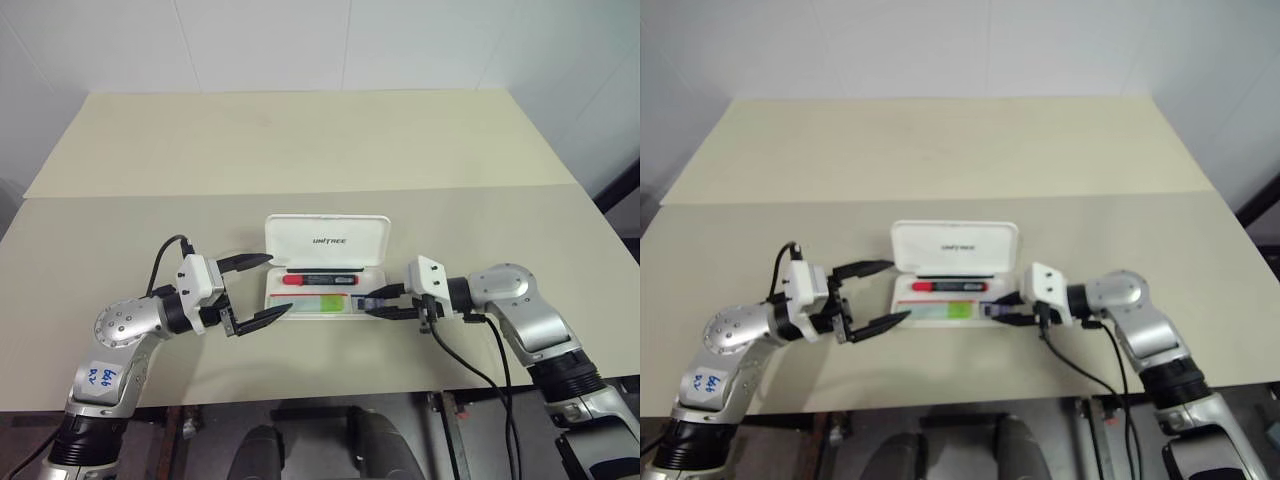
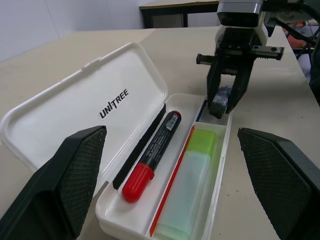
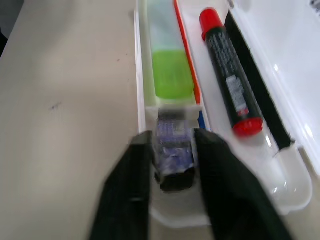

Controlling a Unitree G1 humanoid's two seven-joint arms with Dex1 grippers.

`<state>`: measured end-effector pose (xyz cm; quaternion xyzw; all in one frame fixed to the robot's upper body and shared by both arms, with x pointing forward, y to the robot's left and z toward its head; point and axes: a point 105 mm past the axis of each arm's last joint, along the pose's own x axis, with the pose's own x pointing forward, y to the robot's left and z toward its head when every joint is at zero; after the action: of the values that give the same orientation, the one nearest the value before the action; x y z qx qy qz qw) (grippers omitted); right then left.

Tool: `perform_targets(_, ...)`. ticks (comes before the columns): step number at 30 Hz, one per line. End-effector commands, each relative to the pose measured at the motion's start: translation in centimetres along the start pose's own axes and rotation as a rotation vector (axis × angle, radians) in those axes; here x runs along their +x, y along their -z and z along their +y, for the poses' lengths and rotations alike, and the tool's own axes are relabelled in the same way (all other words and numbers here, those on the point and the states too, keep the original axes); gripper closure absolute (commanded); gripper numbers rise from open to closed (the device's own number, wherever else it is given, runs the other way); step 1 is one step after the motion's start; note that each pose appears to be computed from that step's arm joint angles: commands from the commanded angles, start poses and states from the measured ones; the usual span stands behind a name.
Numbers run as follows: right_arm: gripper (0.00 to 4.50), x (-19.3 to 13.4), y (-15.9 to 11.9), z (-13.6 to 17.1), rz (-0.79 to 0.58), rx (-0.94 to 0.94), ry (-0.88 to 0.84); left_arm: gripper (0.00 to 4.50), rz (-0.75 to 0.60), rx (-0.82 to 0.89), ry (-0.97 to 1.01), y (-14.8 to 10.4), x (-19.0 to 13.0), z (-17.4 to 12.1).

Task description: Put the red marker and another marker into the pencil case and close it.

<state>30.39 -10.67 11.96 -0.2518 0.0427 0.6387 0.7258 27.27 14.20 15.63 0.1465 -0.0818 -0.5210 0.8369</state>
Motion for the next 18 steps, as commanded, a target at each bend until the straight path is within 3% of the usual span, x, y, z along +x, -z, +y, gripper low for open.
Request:
perform_targets(1,1.61,-0.2,-1.0,-0.5,-0.023,-0.043,0.016,0.0,-0.024,0.037,0.001,-1.1,0.1,0.0)
perform_targets(5,0.1,-0.6,-1.4,-0.9,-0.036,-0.066,0.041,0.0,-0.024,0.039,0.001,-1.1,0.1,0.0)
perform_targets(11,0.04,-2.1,-3.1,-0.7,-0.103,-0.065,0.05,0.0,-0.025,0.038,0.0,-1.1,0.1,0.1)
perform_targets(18,0.04,-6.5,-3.8,0.3,-0.14,-0.012,0.138,0.0,-0.016,0.038,0.017,-0.9,-0.2,0.6)
